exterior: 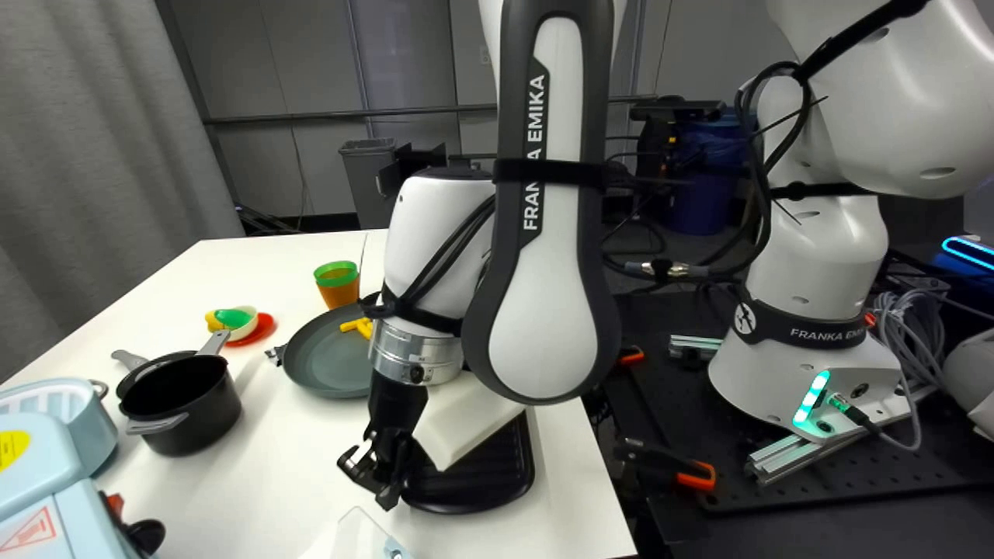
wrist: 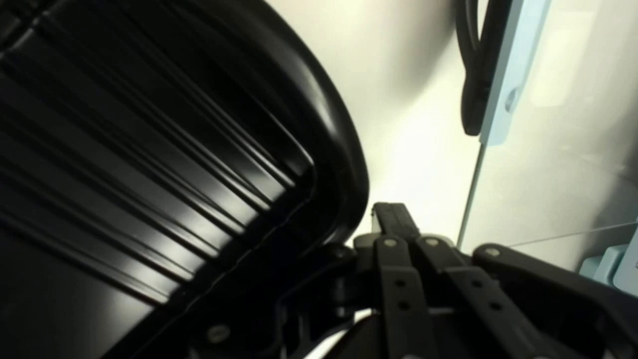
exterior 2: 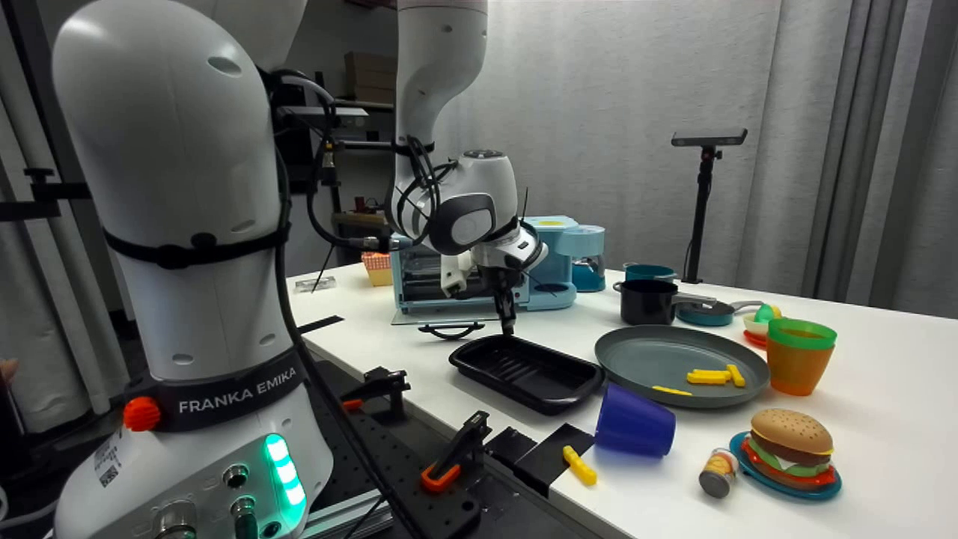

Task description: Push in the tray in the oven then close the door.

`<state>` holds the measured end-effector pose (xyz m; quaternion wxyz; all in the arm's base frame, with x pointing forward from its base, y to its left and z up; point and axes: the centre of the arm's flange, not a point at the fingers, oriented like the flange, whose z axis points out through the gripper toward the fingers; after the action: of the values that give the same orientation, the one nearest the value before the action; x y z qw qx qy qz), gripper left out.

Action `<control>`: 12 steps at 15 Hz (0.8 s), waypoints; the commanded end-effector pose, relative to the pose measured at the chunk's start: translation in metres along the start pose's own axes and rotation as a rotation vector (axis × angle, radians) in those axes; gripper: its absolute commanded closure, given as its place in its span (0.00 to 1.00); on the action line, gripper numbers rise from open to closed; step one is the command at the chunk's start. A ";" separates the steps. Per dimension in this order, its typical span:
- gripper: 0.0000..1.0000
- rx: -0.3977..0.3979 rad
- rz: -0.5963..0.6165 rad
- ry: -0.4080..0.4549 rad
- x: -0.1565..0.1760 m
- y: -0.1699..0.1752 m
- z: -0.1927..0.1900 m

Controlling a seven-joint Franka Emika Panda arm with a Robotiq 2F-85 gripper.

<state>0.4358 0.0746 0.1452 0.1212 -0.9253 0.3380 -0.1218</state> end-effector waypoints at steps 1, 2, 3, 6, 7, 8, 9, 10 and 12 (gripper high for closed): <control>1.00 0.049 -0.011 0.007 0.011 0.000 0.012; 1.00 0.058 -0.011 0.005 0.013 -0.003 0.014; 1.00 0.066 -0.011 0.002 0.014 -0.005 0.017; 1.00 0.088 -0.011 -0.010 0.016 -0.014 0.022; 1.00 0.094 -0.008 -0.012 0.017 -0.015 0.021; 1.00 0.097 -0.008 -0.014 0.018 -0.015 0.020; 1.00 0.098 -0.007 -0.017 0.018 -0.016 0.018; 1.00 0.101 -0.007 -0.018 0.018 -0.017 0.015; 1.00 0.108 -0.008 -0.017 0.019 -0.020 0.009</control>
<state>0.4584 0.0770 0.1395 0.1543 -0.9217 0.3354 -0.1191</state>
